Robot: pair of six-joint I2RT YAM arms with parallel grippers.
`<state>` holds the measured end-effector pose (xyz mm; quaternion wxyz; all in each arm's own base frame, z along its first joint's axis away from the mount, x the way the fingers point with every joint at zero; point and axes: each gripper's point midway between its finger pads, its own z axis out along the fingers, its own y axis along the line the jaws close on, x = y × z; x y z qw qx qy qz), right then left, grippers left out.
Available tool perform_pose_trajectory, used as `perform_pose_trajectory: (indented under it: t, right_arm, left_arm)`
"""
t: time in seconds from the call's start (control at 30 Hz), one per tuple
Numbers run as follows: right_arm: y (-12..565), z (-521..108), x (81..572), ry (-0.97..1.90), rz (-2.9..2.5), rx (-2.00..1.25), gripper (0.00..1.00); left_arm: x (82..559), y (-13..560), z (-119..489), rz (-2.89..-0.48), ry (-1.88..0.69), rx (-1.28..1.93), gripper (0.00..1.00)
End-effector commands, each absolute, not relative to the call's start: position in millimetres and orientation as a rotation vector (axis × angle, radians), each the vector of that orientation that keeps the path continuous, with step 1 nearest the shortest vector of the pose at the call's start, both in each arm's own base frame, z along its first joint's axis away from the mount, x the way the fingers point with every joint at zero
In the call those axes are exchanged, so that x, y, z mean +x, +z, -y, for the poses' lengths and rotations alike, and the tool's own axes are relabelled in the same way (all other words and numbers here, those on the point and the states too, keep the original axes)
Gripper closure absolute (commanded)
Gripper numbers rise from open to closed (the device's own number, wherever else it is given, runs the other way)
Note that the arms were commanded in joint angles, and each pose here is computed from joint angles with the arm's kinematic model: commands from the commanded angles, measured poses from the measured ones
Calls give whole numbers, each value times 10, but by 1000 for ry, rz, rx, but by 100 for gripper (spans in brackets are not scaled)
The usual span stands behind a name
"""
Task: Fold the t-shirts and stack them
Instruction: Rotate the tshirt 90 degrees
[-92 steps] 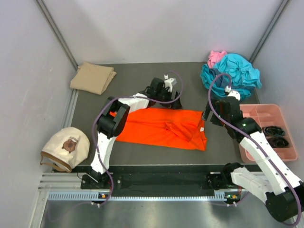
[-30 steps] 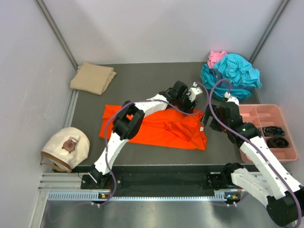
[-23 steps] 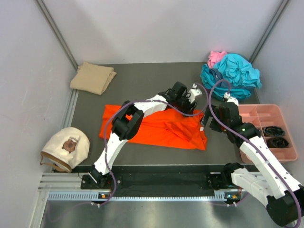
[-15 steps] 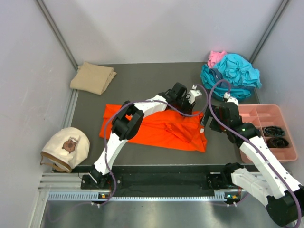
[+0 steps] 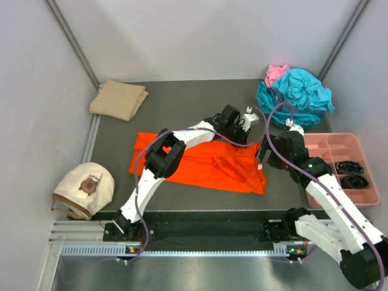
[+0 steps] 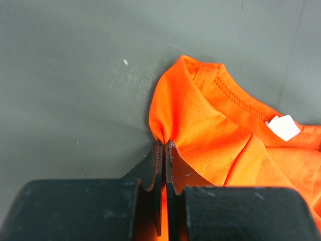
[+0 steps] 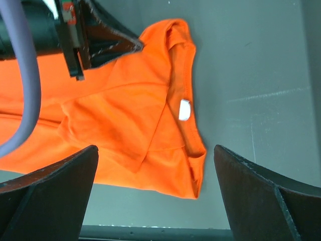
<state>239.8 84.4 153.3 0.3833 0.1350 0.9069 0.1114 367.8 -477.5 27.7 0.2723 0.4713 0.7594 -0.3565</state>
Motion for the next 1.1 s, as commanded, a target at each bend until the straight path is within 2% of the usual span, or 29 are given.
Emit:
perform_pose_trajectory:
  t: [0.0,0.33,0.73,1.07]
  right_arm:
    - [1606,-863,2423,317,-2278,360,2]
    - [1640,-866,2401,331,-2271,363,2]
    - [1625,-859,2385,327,-2274,363,2]
    - [1569,-880,2380,340,-2284,372,2]
  left_arm:
    - [3604,-645,4430,-2360,-786,1200,100]
    - [4285,-395,4264,-2387,-712,909,100]
    - [5473,-331,3223,-2466,-740,197,100]
    - [6246,-117,2492,-2340,-750,-270,100]
